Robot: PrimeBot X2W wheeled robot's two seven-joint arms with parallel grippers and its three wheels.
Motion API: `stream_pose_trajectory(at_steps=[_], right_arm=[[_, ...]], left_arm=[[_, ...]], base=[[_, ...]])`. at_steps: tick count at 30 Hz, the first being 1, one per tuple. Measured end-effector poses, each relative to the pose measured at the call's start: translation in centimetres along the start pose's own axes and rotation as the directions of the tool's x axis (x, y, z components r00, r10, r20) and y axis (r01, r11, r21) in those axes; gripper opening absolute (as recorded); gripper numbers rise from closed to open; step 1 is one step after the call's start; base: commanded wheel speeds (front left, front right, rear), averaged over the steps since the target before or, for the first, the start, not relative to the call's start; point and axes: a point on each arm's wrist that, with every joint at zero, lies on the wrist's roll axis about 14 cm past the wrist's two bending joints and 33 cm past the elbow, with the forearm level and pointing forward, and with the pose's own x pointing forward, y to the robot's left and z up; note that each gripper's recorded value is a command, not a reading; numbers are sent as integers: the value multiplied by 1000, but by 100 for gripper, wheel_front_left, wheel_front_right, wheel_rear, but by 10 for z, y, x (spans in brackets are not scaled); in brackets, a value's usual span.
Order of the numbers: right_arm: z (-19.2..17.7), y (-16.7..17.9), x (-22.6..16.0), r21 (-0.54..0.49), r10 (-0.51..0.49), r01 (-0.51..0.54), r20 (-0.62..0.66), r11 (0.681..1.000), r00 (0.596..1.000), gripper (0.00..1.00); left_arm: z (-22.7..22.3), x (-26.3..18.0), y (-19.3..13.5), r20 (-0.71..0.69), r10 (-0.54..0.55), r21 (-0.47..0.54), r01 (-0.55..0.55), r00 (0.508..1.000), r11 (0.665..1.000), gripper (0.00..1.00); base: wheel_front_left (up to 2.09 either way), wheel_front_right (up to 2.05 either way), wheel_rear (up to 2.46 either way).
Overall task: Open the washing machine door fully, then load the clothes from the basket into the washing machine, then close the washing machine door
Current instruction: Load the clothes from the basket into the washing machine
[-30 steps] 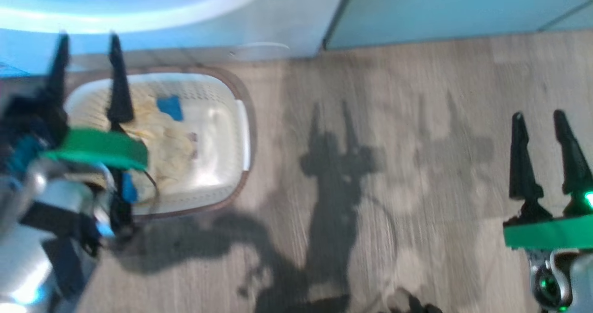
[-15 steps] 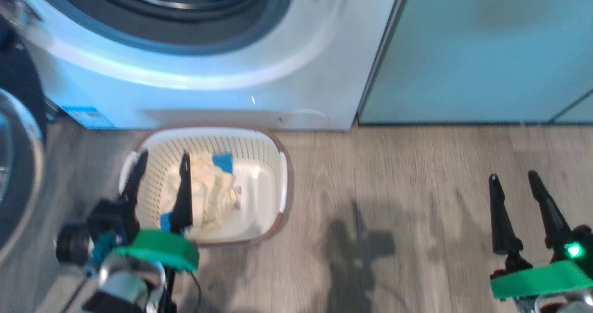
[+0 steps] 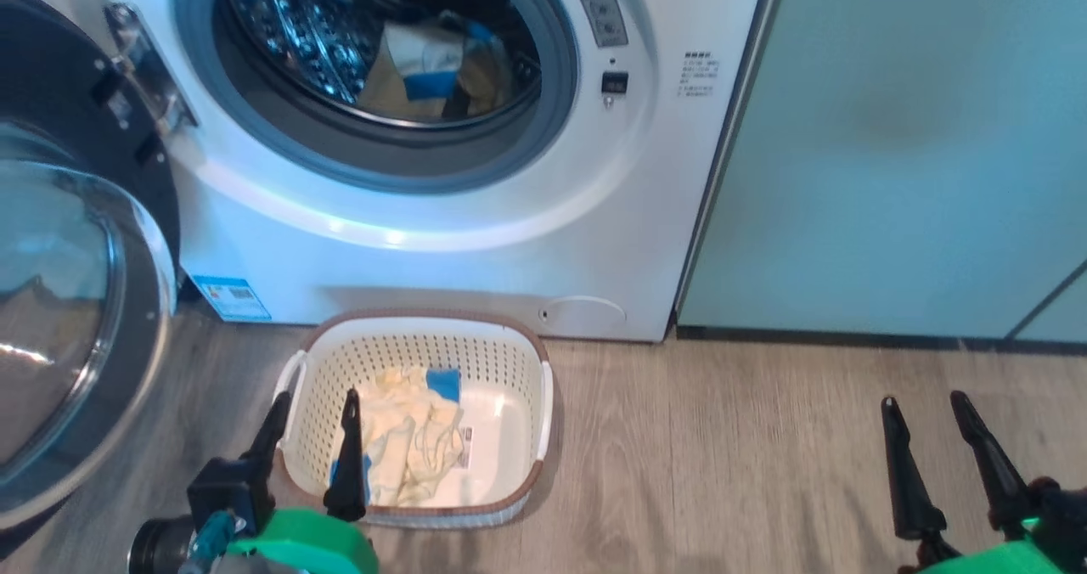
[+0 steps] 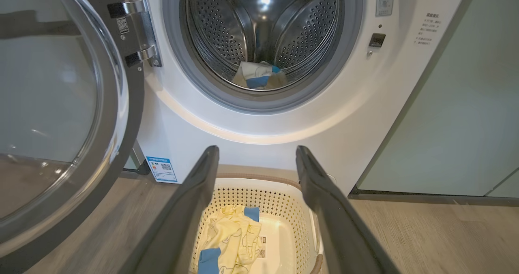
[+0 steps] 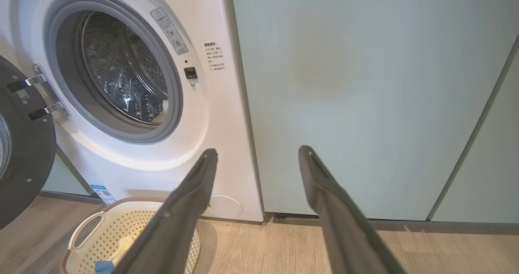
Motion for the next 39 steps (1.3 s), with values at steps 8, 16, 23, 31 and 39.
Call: stream_pose_trajectory(at_steps=[8, 16, 23, 31, 39], right_arm=[[8, -2, -15, -1, -10, 10, 16, 1000, 1000, 100], [14, -4, -19, -3, -16, 17, 30, 1000, 999, 100], [13, -3, -18, -4, -16, 16, 25, 1000, 1000, 100], [10, -3, -17, -3, -15, 15, 12, 1000, 1000, 100], [1, -5, -12, -3, -23, 23, -19, 1000, 1000, 100]], left_arm=[[6, -10, 3, 22, 15, -3, -15, 1000, 1000, 100], [7, -11, 5, 28, 16, 1, -16, 999, 1000, 100], [2, -11, 2, 15, 12, -9, -12, 1000, 1000, 100], [-12, -10, 0, -26, -3, -2, 3, 1000, 1000, 100], [-38, 11, -11, -98, -51, -4, 50, 994, 999, 100]], base=[[0, 0, 0], [0, 0, 0], [0, 0, 0], [0, 0, 0], [0, 0, 0]])
